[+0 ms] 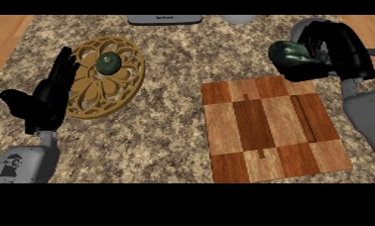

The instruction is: Pick the eggplant from the cutting board and place it in the pan

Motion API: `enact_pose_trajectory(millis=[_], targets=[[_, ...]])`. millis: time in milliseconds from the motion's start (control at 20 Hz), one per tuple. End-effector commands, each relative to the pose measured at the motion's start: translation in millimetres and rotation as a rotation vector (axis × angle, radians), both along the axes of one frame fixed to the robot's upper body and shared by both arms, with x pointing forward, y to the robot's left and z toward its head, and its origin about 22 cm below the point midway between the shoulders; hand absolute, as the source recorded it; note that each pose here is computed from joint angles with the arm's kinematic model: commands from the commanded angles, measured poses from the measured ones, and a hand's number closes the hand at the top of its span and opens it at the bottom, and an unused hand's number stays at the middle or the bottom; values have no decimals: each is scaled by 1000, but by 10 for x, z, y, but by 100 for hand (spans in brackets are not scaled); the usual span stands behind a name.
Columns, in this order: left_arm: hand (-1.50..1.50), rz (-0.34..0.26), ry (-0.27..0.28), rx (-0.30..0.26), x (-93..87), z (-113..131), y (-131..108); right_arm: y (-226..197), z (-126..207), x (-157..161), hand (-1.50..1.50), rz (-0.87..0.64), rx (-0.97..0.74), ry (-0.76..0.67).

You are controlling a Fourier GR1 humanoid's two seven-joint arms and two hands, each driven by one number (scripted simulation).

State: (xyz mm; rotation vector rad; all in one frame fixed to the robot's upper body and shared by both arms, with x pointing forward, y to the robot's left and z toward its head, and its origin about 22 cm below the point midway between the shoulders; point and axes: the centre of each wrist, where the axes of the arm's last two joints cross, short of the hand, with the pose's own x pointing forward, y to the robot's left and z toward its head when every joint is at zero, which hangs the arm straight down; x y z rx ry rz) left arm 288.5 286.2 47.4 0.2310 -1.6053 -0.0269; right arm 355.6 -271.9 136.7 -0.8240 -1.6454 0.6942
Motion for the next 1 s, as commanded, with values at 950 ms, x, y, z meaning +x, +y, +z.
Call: enact_pose_trajectory(millis=[950], targets=[[0,-121,-51,-16,262,227,-389,-1894,-309,171,150,-402,-108,-99]])
